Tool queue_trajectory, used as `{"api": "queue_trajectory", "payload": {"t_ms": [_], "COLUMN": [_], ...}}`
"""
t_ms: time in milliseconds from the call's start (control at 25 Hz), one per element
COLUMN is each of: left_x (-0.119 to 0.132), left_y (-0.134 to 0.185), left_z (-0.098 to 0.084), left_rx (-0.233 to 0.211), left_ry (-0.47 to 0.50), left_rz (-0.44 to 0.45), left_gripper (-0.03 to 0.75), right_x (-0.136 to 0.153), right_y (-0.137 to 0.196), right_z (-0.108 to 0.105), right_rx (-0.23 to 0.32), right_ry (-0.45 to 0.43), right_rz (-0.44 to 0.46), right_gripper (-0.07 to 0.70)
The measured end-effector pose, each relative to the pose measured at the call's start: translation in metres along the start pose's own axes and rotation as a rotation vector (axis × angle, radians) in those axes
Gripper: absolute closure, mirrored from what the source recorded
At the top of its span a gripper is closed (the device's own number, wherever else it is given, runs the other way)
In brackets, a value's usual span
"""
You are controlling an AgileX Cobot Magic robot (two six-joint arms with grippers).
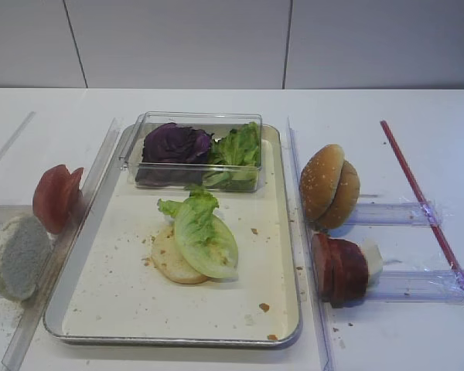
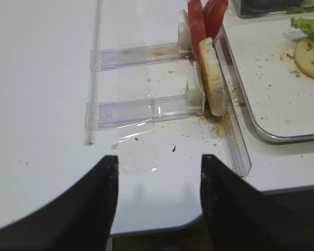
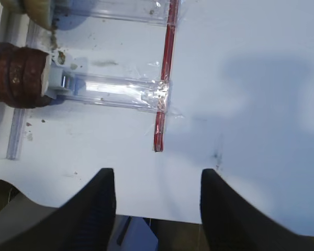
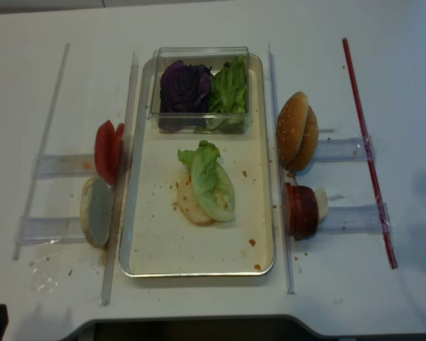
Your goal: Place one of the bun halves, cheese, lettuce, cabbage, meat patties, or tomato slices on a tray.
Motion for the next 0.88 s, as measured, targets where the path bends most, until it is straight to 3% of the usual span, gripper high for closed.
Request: {"api": "queue_trajectory", "payload": {"t_ms": [400, 880], "left_x": [0.0, 0.0], "left_y": [0.0, 0.0], "left_z": [0.0, 0.0], "left_rx": [0.0, 0.0], "left_ry": [0.0, 0.0], "left_rz": [0.0, 0.0], "left_gripper": [0.372, 0.375], "right_x": [-0.011, -0.005], "right_y": [0.058, 0.111], "right_z": [-0.015, -0.03], "right_rx": [-0.022, -0.038], "right_ry": [-0.007, -0.024], "right_rz": [-0.158, -0.35], "right_gripper": [0.244, 0.246]}}
Point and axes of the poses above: a point on each arm's last joint axis where the gripper is mounted, x pointing out along that axis toward the gripper, z along the wrist's bending axis when the last joint is at zero, y = z × x, the point moved 3 cm from there along x, pointing out along that axis toward the gripper, and after that the axes turned 13 degrees about x, right-handed, at the moved point
